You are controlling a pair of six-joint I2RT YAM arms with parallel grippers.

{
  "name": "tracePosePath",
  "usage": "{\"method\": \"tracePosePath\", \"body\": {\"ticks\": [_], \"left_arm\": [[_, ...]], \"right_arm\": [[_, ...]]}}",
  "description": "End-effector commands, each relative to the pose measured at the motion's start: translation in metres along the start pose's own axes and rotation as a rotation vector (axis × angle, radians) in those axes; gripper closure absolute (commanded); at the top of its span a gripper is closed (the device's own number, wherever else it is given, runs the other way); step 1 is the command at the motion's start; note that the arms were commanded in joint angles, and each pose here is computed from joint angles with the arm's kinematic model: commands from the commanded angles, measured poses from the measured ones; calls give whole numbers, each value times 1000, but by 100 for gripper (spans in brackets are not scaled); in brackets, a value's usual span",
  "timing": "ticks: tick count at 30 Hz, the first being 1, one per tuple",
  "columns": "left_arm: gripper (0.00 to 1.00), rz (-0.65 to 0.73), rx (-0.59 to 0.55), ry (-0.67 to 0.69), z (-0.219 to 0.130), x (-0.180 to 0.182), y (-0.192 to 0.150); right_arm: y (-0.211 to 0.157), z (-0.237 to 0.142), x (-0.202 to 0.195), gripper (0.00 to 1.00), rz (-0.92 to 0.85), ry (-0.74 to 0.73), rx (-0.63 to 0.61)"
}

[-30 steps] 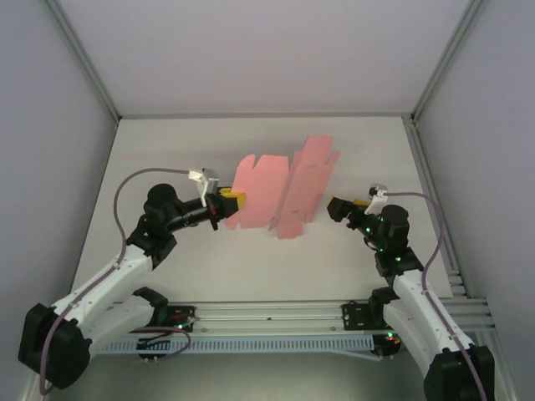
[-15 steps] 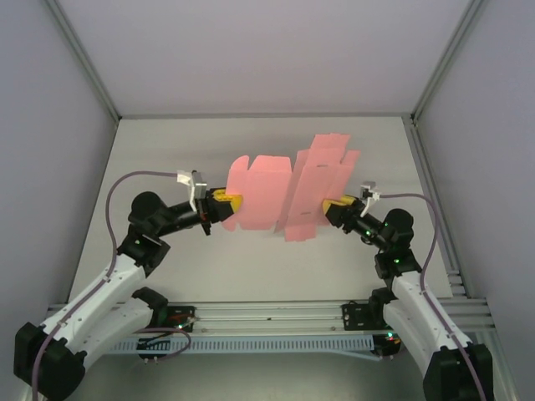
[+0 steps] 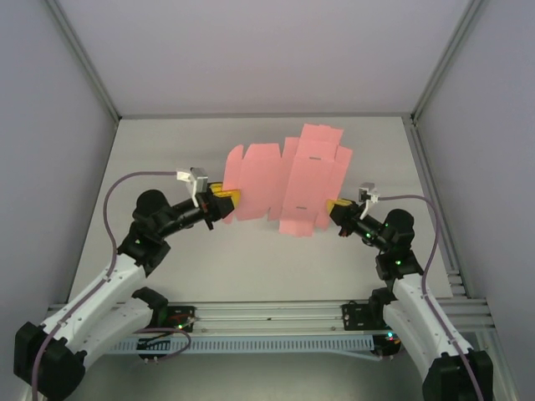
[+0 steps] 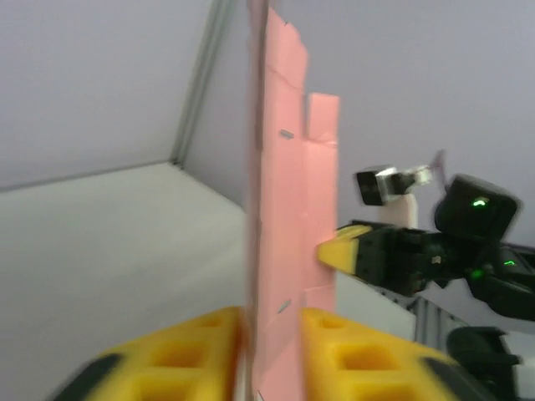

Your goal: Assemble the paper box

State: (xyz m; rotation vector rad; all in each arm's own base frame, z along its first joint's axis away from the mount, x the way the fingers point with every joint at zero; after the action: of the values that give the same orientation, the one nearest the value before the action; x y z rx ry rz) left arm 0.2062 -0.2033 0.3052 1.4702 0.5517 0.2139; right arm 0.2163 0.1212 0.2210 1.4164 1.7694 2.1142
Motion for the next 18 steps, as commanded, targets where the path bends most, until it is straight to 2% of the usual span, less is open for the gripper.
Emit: {"method": "tracePosePath", "body": {"ticks": [1,4,7,9,11,13,18], "left_arm": [[45,-78,107,251,-1,34,-18],[0,-125,187,483,-13,63,-37],[0,-152,274,688,-29,84,-51],[0,-155,318,761,-35,92,-57],[0,-137,349,788,-36,95,-56],[0,-131,352,787,-33,96,-51],[0,-134,349,747,-22,96,-48]], "right_arm": [[9,0,5,100,-74,-32,16],[-3,2,-3,100,-55,-82,96],[-19,5,-17,100,2,-142,165],[-25,10,-21,100,28,-141,181],[-27,16,-25,100,23,-172,198],[-25,22,-36,100,-6,-299,233],[-20,39,-48,100,-247,-535,384]]}}
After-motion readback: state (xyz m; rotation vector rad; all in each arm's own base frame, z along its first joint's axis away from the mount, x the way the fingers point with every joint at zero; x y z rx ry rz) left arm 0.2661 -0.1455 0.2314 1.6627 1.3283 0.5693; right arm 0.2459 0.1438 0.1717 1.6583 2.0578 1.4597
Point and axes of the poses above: each hand's point on the last joint's axis, 136 mm out from that joint toward the fingers, its own z axis out along the fingers, its own x axis along the line the jaws close on, y = z × x, the point moved 4 cm from there along -z, back along the fingers, and after that the axes turned 9 degrees about z, right-handed, at the moved point
